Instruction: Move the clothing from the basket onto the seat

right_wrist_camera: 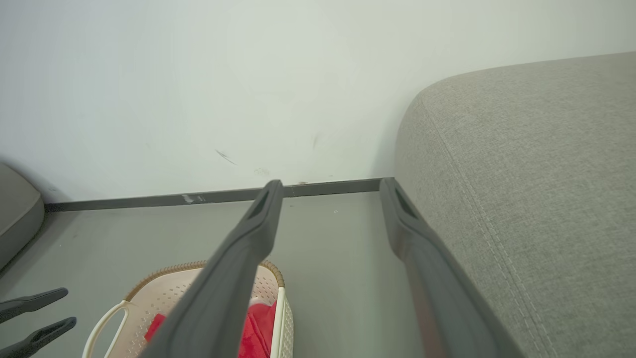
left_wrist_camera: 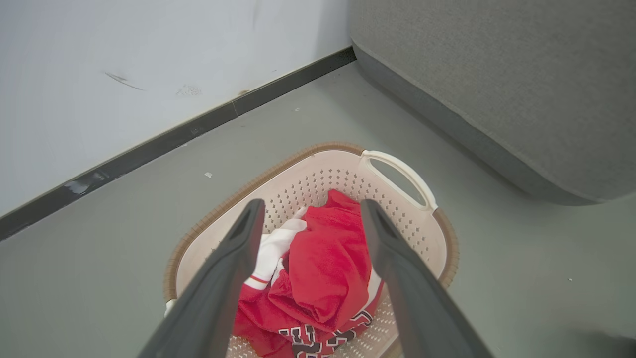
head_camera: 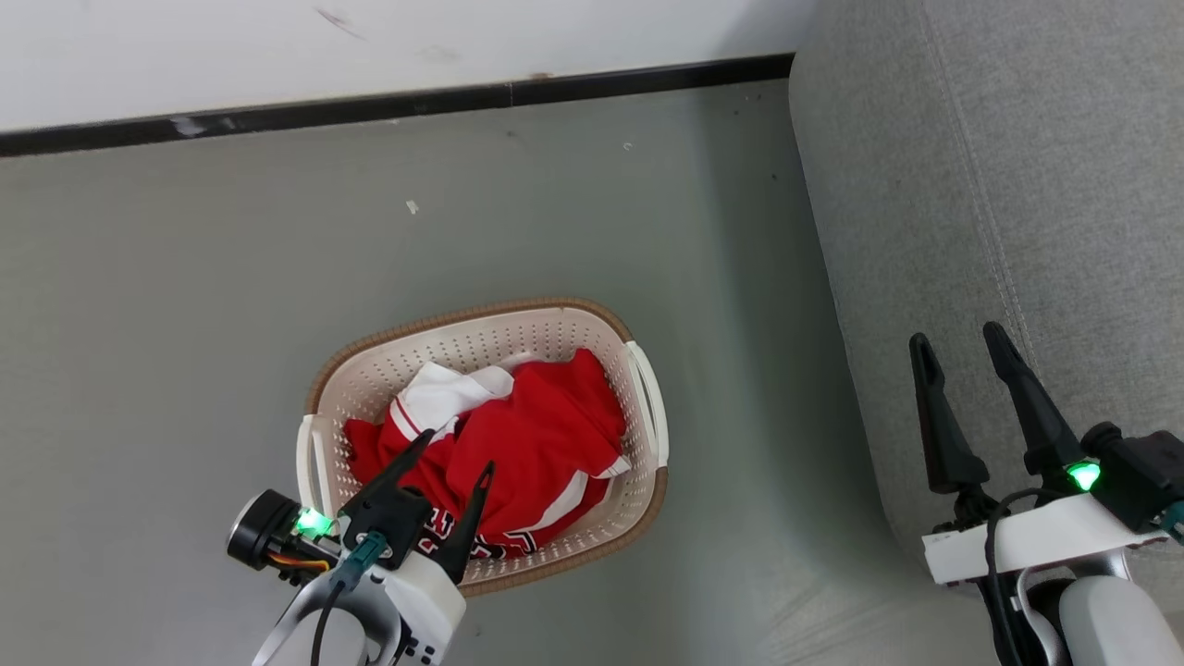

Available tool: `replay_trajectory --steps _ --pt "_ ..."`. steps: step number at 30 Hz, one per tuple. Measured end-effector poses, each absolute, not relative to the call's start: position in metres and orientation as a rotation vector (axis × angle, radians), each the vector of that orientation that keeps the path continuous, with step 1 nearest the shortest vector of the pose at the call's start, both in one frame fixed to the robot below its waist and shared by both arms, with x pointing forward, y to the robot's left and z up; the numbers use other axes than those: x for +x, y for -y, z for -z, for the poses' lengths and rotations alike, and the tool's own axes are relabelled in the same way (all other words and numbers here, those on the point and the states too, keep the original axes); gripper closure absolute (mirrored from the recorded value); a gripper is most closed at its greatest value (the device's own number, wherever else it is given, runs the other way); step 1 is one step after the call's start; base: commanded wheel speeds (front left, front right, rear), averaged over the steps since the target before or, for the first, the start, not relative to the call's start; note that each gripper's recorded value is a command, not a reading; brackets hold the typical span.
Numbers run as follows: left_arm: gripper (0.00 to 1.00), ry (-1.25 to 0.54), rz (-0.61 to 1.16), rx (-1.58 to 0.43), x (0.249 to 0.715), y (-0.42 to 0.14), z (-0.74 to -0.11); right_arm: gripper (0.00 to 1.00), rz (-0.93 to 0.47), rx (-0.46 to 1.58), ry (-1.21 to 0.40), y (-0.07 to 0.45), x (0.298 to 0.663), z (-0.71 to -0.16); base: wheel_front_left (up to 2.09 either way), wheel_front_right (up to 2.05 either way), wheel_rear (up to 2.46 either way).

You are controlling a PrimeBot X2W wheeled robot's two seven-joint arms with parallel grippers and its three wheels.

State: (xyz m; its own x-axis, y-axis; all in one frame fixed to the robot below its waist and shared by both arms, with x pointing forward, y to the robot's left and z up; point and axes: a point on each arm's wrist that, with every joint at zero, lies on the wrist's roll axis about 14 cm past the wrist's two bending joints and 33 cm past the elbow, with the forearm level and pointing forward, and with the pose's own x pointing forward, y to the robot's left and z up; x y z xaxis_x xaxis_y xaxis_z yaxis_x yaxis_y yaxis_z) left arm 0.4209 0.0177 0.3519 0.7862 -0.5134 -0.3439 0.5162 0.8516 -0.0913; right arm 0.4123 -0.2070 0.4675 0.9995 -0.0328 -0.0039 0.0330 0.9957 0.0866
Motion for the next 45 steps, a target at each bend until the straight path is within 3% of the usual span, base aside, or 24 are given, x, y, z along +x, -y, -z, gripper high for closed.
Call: replay_trajectory --steps 27,45 --pt "0.0 -0.49 0.711 -0.019 0.451 0.04 -0.26 0.0 0.046 0.062 0.006 0.221 0.478 -0.439 0.0 0.0 0.0" --pt "0.0 -0.594 0.754 -0.027 0.459 0.055 -0.2 0.0 0.044 0.03 -0.036 0.227 0.5 -0.406 0.0 0.0 0.0"
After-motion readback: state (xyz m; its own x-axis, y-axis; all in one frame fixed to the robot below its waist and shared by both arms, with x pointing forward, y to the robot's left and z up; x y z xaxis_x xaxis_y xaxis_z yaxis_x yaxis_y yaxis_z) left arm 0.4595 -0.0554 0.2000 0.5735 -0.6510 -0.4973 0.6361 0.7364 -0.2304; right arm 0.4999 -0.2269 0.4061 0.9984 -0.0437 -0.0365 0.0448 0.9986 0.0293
